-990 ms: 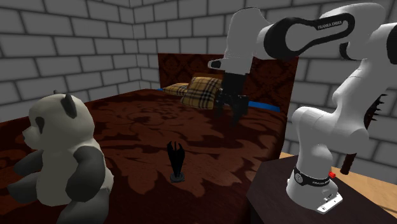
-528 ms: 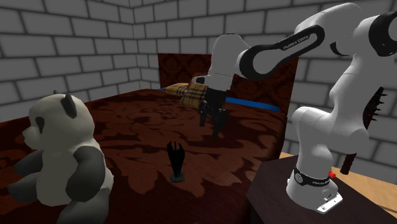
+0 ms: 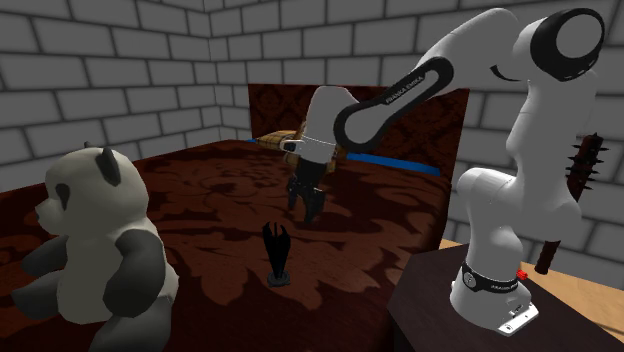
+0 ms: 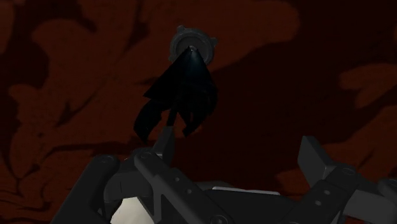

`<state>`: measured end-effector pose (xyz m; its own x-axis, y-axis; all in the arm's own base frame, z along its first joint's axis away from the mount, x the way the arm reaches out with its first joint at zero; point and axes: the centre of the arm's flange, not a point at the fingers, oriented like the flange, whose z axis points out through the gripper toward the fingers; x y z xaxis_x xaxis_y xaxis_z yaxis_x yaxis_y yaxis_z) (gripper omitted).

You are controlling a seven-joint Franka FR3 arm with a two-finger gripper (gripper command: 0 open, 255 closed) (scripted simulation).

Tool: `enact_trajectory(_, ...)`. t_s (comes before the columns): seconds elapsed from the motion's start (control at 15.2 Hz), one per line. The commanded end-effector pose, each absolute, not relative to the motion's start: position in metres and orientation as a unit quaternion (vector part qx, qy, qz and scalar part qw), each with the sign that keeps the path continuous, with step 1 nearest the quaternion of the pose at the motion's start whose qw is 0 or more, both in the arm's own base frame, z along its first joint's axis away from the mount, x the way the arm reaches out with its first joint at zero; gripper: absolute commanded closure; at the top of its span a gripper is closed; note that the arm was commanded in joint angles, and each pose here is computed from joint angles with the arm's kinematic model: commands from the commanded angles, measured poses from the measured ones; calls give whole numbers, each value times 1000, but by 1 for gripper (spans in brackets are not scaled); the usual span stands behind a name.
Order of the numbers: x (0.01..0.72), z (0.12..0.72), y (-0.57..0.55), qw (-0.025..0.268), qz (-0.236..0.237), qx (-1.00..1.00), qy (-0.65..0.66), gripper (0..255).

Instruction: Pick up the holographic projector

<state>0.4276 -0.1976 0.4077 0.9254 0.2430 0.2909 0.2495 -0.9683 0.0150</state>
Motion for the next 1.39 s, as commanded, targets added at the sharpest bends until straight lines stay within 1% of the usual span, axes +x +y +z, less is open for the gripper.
enact_trajectory(0.0, 439, 391, -213, 8, -155, -979, -130, 0)
enact_trajectory(0.2, 456, 372, -233, 6, -166, -977, -136, 0)
enact_trajectory(0.79, 456, 332, -233, 6, -166, -977, -136, 0)
enact_trajectory(0.86, 456, 332, -233, 6, -166, -977, -136, 255)
enact_trajectory(1.32, 457, 332, -234, 6, -166, -977, -136, 255)
